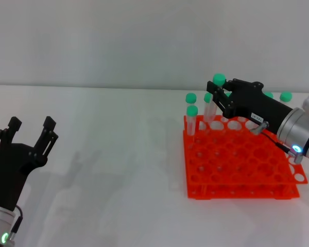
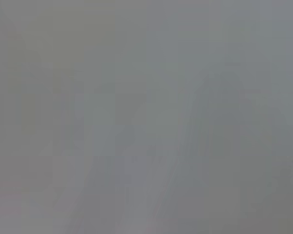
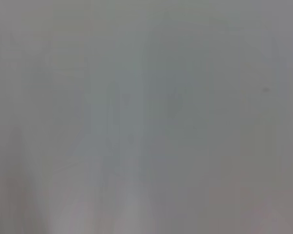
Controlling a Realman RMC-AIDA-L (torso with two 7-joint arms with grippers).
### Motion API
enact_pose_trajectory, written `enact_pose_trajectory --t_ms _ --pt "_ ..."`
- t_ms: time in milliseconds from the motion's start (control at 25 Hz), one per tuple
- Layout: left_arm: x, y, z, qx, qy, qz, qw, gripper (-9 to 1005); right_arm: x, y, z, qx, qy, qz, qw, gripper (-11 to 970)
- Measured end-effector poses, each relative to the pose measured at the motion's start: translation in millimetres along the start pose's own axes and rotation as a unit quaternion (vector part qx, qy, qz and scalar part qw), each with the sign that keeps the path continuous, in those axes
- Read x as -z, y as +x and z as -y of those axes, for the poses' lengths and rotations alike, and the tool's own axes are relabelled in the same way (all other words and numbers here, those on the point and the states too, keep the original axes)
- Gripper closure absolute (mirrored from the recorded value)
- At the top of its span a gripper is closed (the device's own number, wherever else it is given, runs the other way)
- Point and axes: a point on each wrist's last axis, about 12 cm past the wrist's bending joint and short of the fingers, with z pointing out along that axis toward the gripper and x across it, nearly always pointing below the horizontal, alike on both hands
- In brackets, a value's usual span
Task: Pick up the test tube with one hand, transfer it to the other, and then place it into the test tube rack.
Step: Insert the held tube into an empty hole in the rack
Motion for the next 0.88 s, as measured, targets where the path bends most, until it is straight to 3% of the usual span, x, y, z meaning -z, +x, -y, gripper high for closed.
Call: enact_pose_trajectory --t_ms 880 --pt "-1 0 0.3 0.000 0.002 0.000 1.000 164 -3 10 -4.7 0.014 0.002 -0.040 0.999 762"
